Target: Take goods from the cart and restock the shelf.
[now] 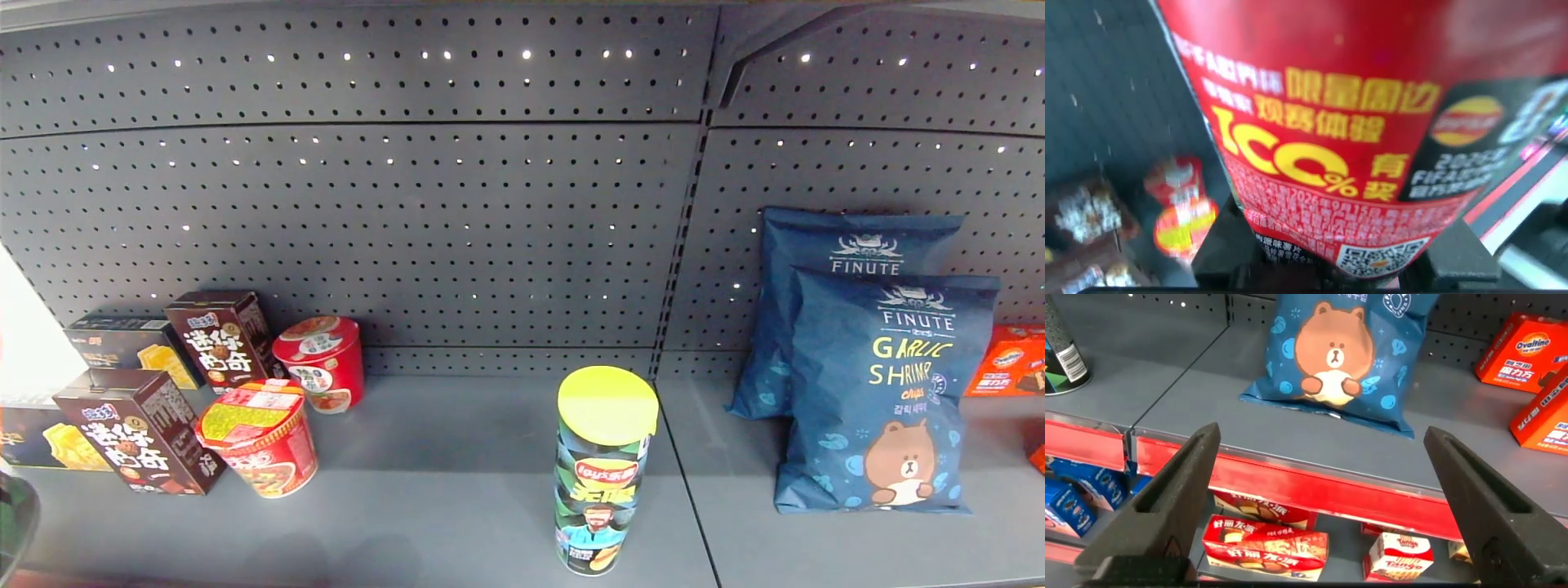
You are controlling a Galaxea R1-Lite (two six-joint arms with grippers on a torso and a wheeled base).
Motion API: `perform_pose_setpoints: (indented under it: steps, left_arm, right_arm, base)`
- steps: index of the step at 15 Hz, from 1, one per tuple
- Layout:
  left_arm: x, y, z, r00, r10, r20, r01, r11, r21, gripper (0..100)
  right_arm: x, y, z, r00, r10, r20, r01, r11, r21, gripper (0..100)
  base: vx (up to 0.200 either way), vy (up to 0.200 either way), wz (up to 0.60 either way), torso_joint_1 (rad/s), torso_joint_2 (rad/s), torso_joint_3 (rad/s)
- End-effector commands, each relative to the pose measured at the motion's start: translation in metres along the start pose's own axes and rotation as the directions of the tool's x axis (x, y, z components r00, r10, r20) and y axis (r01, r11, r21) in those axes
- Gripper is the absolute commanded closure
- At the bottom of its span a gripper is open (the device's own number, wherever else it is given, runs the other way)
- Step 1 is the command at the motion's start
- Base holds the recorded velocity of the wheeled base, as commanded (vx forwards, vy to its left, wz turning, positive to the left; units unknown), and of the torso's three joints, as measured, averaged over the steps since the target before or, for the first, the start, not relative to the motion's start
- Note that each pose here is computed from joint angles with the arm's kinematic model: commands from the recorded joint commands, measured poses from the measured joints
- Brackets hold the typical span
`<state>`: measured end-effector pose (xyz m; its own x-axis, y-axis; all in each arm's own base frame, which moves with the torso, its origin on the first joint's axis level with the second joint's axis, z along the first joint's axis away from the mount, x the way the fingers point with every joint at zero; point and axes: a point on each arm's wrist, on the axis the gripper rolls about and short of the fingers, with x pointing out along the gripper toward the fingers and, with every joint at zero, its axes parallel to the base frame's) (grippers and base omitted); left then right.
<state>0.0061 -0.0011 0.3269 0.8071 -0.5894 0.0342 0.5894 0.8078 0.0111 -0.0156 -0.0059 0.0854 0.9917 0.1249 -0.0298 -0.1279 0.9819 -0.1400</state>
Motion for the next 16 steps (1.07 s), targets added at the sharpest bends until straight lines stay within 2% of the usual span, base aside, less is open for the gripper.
perform_pose_setpoints:
  steps: [1, 3, 5, 6, 9, 11, 13, 16]
  left_arm:
    - [0.033, -0.008, -0.041, 0.967, -0.072, -0.246, 0.08, 0.997, 0.023, 100]
    - [0.051, -0.012, -0.058, 0.971, -0.088, -0.222, 0.094, 0.995, 0.016, 100]
    - [0.061, -0.013, -0.067, 0.974, -0.09, -0.207, 0.095, 0.995, 0.013, 100]
    - [0.061, -0.014, -0.081, 0.965, -0.094, -0.243, 0.1, 0.995, 0.015, 100]
    - [0.046, -0.012, -0.114, 0.949, -0.095, -0.301, 0.105, 0.994, 0.018, 100]
    - [0.046, -0.012, -0.119, 0.944, -0.096, -0.315, 0.107, 0.994, 0.018, 100]
    - [0.05, -0.013, -0.116, 0.951, -0.101, -0.292, 0.11, 0.994, 0.015, 100]
    - [0.069, -0.016, -0.119, 0.945, -0.11, -0.308, 0.119, 0.993, 0.01, 100]
  right_arm:
    - [0.0, 0.0, 0.0, 1.0, 0.0, -0.005, 0.0, 1.0, 0.002, 0]
    - [0.0, 0.0, 0.0, 1.0, 0.0, -0.005, 0.0, 1.0, 0.0, 0]
    - [0.0, 0.0, 0.0, 1.0, 0.0, -0.005, 0.0, 1.0, -0.001, 0]
    - [0.0, 0.0, 0.0, 1.0, 0.0, -0.005, 0.0, 1.0, -0.003, 0]
    - [0.0, 0.0, 0.0, 1.0, -0.002, -0.006, 0.002, 1.0, -0.001, 0]
    - [0.001, 0.0, 0.0, 1.0, -0.003, -0.007, 0.003, 1.0, 0.0, 0]
    - [0.0, 0.0, 0.0, 1.0, -0.005, -0.006, 0.005, 1.0, -0.001, 0]
    - [0.0, 0.0, 0.0, 1.0, -0.005, -0.006, 0.005, 1.0, 0.0, 0]
  base:
    - [0.0, 0.0, 0.0, 0.0, 0.0, 0.0]
    - [0.0, 0.0, 0.0, 0.0, 0.0, 0.0]
    - [0.0, 0.0, 0.0, 0.0, 0.0, 0.0]
    - [0.0, 0.0, 0.0, 0.0, 0.0, 0.0]
    - [0.0, 0.0, 0.0, 0.0, 0.0, 0.0]
    - [0.0, 0.0, 0.0, 0.0, 0.0, 0.0]
    - [0.0, 0.0, 0.0, 0.0, 0.0, 0.0]
    - [0.0, 0.0, 0.0, 0.0, 0.0, 0.0]
